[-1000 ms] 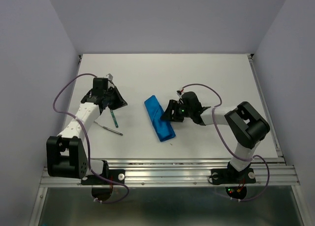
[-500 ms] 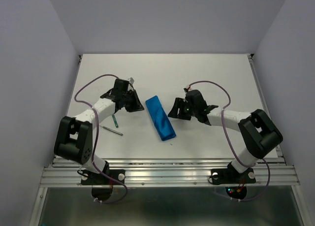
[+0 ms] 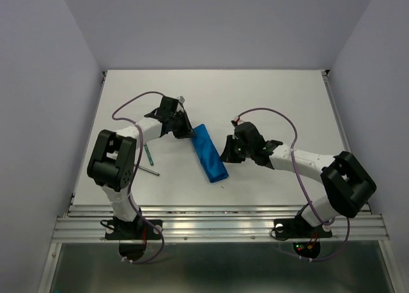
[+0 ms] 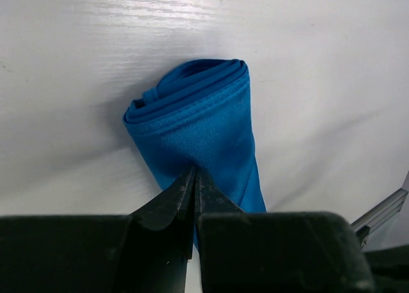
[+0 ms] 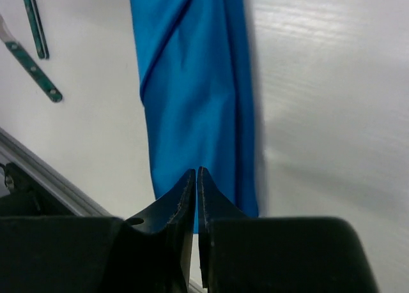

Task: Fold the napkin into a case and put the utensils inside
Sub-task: Turn over the smaller rectangle-folded napkin at the center of the board, then smooth out the smaller rectangle-folded napkin at the center of the board.

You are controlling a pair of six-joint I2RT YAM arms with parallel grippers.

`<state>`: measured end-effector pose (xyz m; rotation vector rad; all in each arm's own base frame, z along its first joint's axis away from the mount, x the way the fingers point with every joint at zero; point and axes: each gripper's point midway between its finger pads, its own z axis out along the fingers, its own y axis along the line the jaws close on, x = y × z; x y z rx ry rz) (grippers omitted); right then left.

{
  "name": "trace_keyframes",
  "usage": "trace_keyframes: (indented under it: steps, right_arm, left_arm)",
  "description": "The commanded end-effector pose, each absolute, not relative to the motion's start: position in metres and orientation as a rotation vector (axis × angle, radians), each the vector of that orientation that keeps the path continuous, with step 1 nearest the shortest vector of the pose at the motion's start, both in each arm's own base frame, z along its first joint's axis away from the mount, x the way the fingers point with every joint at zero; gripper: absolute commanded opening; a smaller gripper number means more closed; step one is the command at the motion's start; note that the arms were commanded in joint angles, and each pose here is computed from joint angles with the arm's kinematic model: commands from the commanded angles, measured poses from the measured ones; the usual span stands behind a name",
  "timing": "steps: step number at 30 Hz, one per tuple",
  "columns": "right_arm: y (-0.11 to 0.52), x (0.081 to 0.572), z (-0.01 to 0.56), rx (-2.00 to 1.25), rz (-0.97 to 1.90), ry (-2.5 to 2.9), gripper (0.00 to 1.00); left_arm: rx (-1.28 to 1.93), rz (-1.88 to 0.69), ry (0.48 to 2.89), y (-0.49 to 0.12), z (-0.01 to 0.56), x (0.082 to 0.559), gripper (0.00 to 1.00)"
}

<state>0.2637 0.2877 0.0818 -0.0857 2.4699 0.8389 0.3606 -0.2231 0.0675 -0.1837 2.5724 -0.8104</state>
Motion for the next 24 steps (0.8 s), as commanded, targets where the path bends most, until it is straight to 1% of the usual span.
trace_keyframes:
  steps: [1, 7, 11, 14, 18, 22, 24]
  right_arm:
    - [0.297, 0.256, 0.093, -0.086, 0.852, 2.459, 0.1]
    - [0.298, 0.243, 0.064, -0.084, 0.826, 2.549, 0.11]
    - [0.276, 0.243, 0.037, -0.063, 0.642, 2.621, 0.12]
    - [0.271, 0.244, 0.03, -0.073, 0.588, 2.638, 0.11]
    - [0.273, 0.248, 0.041, -0.095, 0.527, 2.599, 0.11]
    - [0.279, 0.256, 0.07, -0.077, 0.512, 2.507, 0.12]
    - [0.286, 0.251, 0.079, -0.097, 0.518, 2.487, 0.13]
  left_arm:
    - [-0.154, -0.846, 2.546, -0.235, 0.072, 0.375, 0.14]
    - [-0.157, -0.834, 2.565, -0.238, 0.062, 0.38, 0.14]
    - [-0.156, -0.824, 2.584, -0.24, 0.053, 0.384, 0.14]
    - [-0.151, -0.826, 2.593, -0.242, 0.05, 0.385, 0.14]
    - [-0.14, -0.828, 2.575, -0.244, 0.058, 0.386, 0.14]
    - [-0.127, -0.835, 2.562, -0.245, 0.067, 0.385, 0.14]
    - [-0.122, -0.835, 2.555, -0.245, 0.07, 0.384, 0.14]
